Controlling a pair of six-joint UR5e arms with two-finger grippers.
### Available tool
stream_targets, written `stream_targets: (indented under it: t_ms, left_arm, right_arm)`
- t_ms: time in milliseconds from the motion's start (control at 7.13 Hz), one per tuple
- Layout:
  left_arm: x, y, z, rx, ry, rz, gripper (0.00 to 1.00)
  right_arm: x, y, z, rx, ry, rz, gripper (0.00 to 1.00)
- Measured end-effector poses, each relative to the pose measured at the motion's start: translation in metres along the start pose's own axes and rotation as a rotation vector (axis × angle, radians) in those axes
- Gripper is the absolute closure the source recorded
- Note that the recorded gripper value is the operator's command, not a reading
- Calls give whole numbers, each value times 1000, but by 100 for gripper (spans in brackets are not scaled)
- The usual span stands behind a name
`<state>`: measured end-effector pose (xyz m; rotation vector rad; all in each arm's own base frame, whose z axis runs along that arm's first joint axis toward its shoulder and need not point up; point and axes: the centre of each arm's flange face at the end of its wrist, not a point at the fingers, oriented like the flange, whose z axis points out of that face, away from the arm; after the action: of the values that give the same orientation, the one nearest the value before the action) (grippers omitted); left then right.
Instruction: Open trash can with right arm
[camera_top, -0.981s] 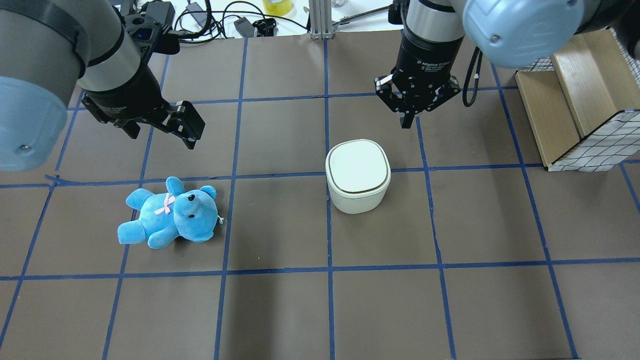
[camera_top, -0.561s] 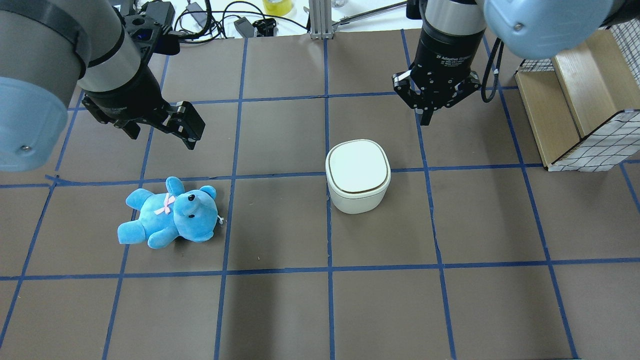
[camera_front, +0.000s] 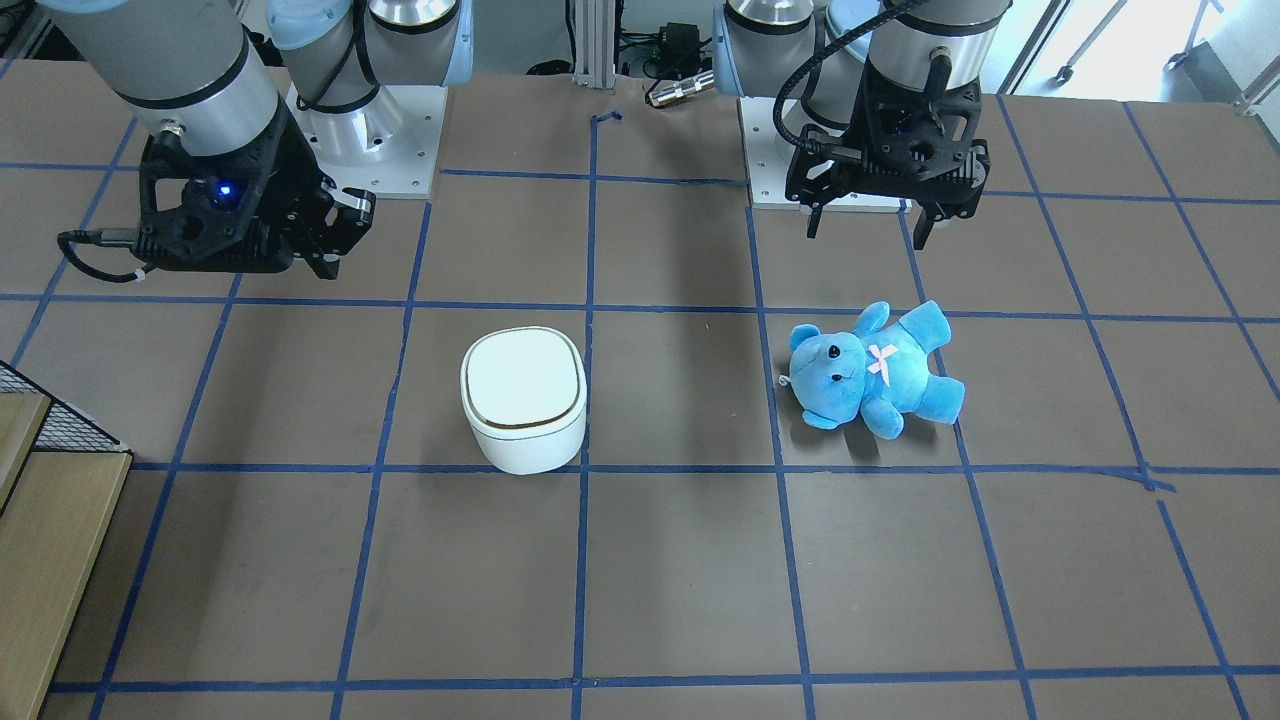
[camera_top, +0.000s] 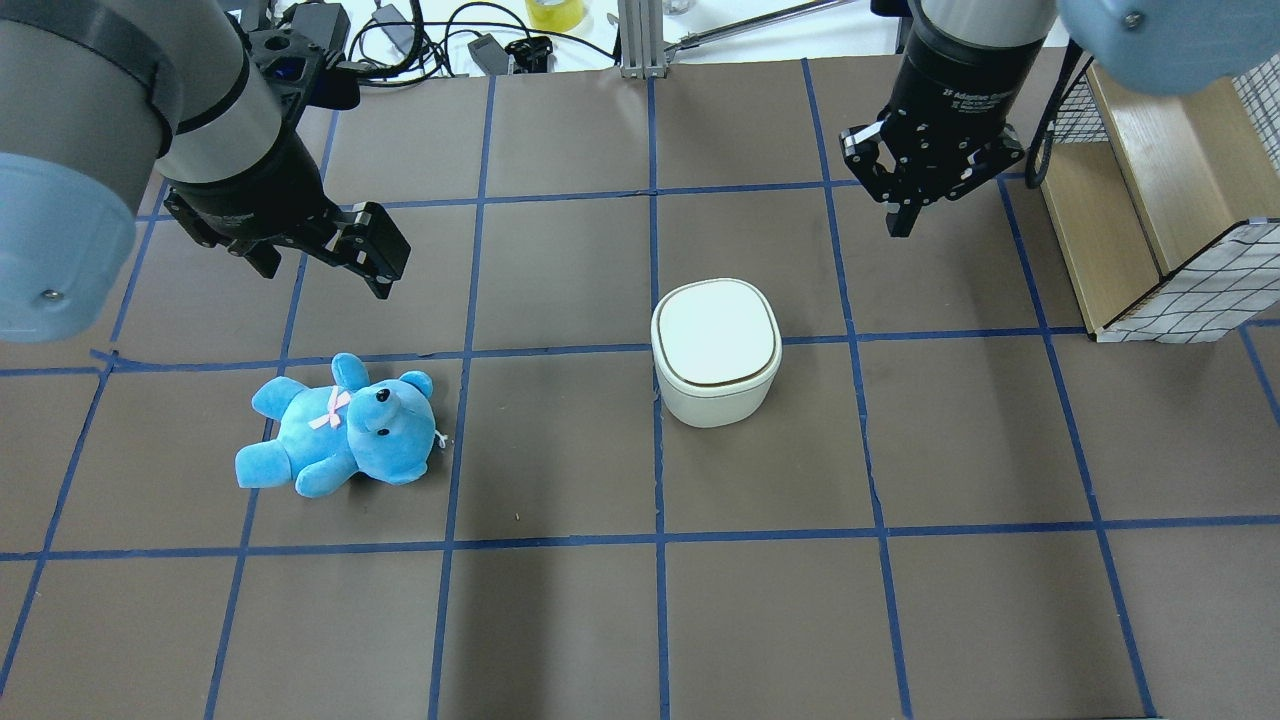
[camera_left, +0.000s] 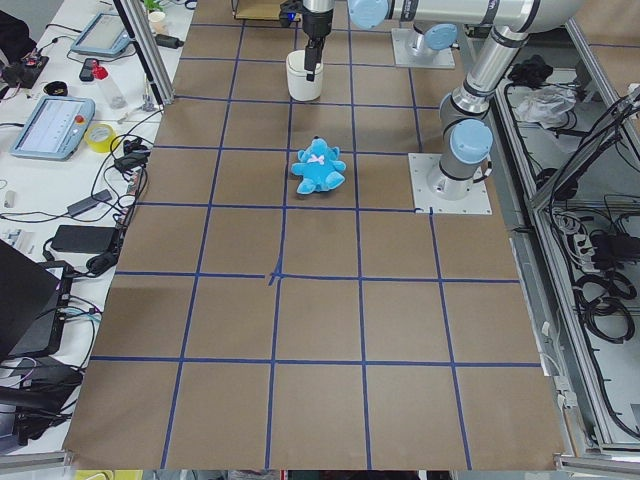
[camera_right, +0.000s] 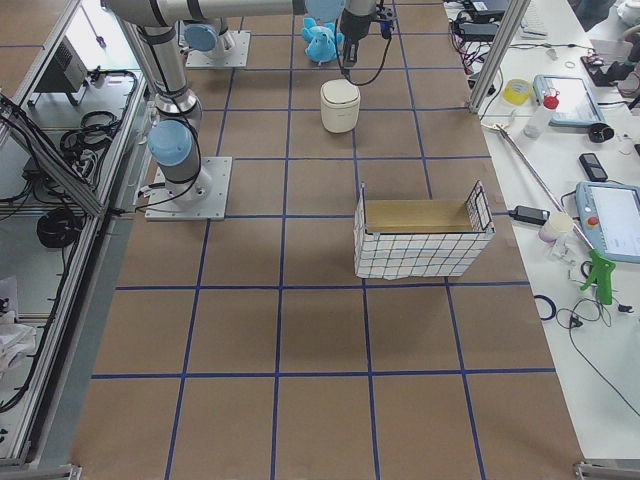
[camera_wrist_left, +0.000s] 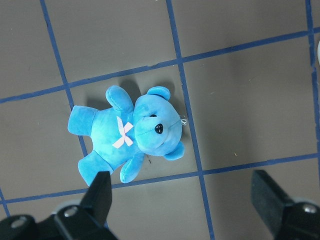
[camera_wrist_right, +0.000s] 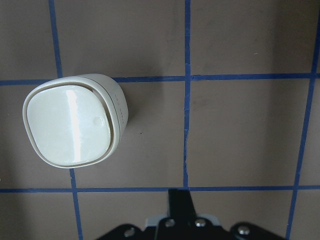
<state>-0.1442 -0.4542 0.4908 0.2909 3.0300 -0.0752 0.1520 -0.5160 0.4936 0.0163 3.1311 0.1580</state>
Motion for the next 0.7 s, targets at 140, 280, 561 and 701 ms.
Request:
stream_targets:
  t_ms: [140,280,561,701]
  left_arm:
    - [0,0,0,0,0,0,0]
    - [0,0,0,0,0,0,0]
    - [0,0,0,0,0,0,0]
    - [0,0,0,0,0,0,0]
  right_arm:
    - [4,2,-2,1,18,0,0]
    - [6,3,-2,-5,28,2,0]
    - [13,8,-5,-14,30,10,0]
    - [13,10,-8,-8,24,-5,0]
